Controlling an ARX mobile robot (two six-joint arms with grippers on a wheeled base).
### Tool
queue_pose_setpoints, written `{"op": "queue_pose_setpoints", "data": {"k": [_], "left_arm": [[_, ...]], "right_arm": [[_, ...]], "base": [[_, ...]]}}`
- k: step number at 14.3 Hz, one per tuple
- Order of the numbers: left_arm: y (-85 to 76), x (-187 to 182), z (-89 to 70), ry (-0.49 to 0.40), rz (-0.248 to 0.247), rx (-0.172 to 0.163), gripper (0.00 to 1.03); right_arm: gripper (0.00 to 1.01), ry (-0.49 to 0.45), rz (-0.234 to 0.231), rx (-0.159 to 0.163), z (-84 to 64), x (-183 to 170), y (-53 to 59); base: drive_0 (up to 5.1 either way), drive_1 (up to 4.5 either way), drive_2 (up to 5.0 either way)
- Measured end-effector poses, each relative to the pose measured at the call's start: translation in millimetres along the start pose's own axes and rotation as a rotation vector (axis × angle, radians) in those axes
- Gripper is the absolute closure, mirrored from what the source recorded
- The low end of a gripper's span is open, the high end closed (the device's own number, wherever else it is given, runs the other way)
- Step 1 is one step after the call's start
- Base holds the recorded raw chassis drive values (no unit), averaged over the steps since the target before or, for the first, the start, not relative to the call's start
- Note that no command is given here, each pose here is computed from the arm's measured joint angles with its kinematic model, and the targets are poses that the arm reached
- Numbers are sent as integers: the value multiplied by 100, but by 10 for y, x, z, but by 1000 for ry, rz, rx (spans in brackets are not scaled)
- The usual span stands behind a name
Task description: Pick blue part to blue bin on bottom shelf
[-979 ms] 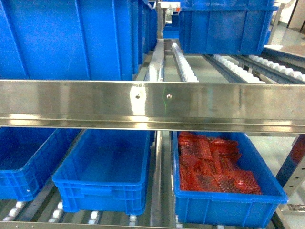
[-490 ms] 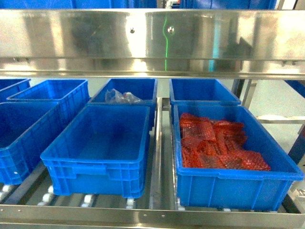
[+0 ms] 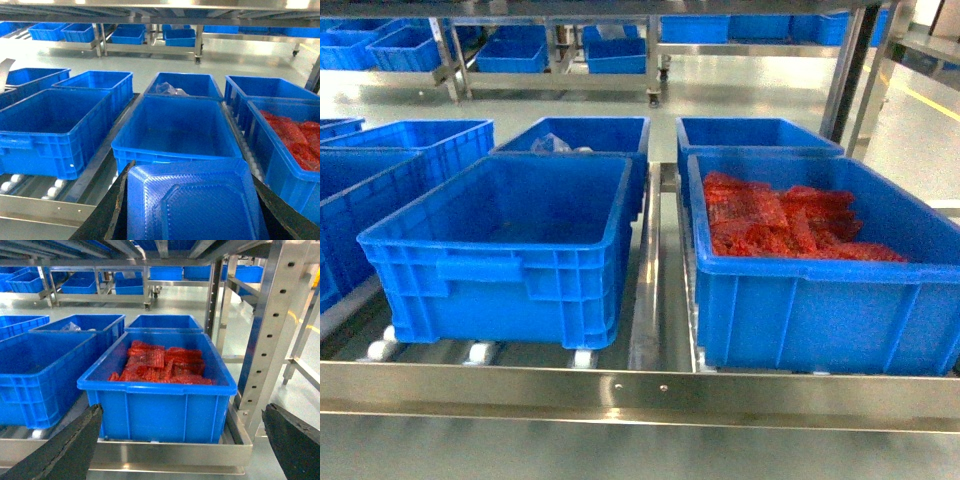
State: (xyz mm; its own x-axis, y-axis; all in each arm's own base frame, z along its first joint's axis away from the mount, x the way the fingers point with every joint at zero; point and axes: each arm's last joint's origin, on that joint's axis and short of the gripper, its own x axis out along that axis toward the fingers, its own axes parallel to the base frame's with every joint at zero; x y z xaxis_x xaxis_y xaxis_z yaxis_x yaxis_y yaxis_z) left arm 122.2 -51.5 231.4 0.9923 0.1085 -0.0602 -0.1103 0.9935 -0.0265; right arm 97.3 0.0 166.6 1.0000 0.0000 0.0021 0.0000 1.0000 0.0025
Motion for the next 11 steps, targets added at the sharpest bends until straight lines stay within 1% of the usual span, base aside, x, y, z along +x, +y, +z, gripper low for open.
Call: {"op": "queue_pose_setpoints", "data": {"k": [11], "left_arm": [[1, 0, -10, 2, 0, 2, 59]], "right_arm": [[3, 2, 0, 0, -1, 0, 0]], "base": [[0, 0, 0]]}}
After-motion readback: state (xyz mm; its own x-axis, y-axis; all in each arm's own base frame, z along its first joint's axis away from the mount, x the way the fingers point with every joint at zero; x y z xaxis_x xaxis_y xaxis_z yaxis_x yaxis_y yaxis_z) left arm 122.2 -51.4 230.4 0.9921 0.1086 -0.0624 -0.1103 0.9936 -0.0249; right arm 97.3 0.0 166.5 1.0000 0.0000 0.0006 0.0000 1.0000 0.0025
